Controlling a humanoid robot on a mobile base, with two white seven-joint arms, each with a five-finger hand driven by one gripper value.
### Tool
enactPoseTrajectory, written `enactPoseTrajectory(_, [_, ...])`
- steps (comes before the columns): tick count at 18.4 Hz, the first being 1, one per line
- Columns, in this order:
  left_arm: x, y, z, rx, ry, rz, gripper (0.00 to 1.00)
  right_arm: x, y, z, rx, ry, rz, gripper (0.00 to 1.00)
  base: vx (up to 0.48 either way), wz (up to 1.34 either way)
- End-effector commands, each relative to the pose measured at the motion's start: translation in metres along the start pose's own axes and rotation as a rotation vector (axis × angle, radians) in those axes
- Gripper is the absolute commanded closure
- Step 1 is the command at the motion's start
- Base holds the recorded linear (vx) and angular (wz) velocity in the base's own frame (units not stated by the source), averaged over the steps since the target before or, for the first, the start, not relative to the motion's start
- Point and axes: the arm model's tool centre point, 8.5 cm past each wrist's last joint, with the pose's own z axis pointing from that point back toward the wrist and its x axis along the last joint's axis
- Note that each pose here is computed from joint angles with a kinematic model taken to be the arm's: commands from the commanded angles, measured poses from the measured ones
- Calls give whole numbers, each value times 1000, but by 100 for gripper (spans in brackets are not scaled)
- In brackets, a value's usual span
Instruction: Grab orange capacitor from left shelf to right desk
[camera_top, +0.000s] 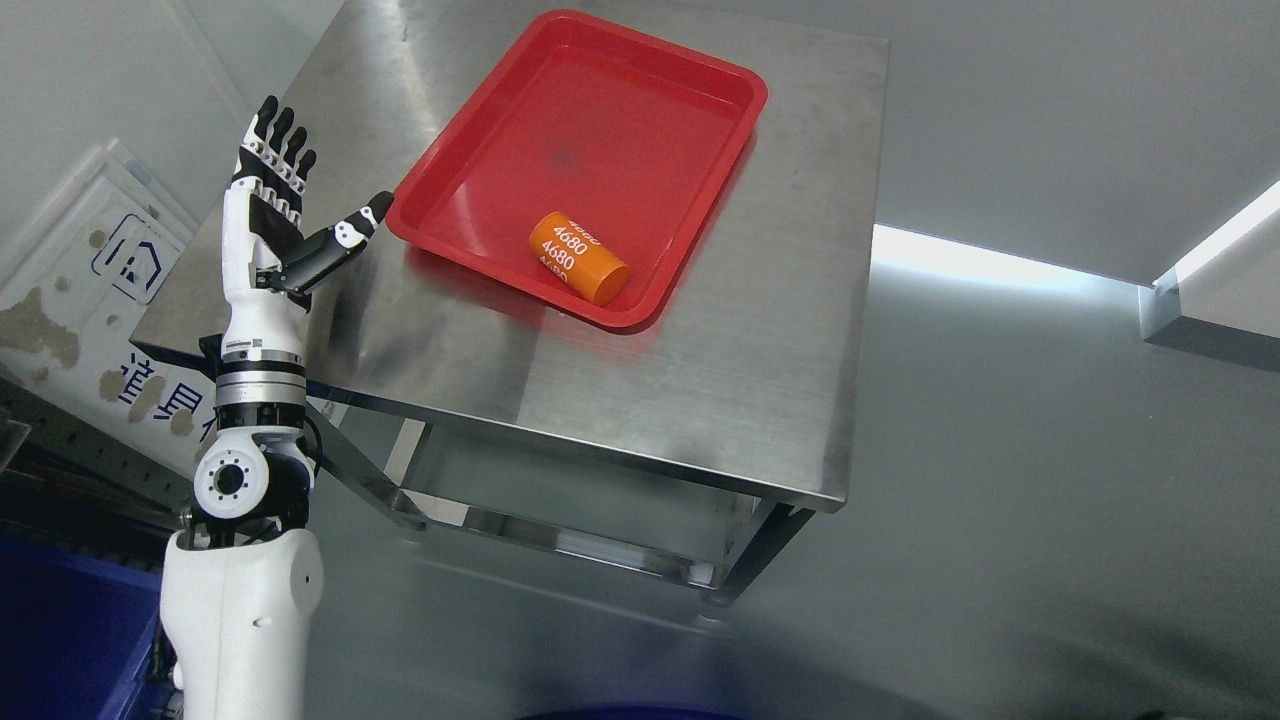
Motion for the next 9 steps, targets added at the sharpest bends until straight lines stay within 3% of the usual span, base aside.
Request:
enactPoseTrajectory(1, [-2, -9, 13, -44, 22, -16, 0, -13, -11, 0, -18, 4, -11, 0, 0, 0])
enactPoseTrajectory(9, [-8, -9, 21, -49, 39, -21, 0, -13, -11, 0, -18, 4, -11, 0, 0, 0])
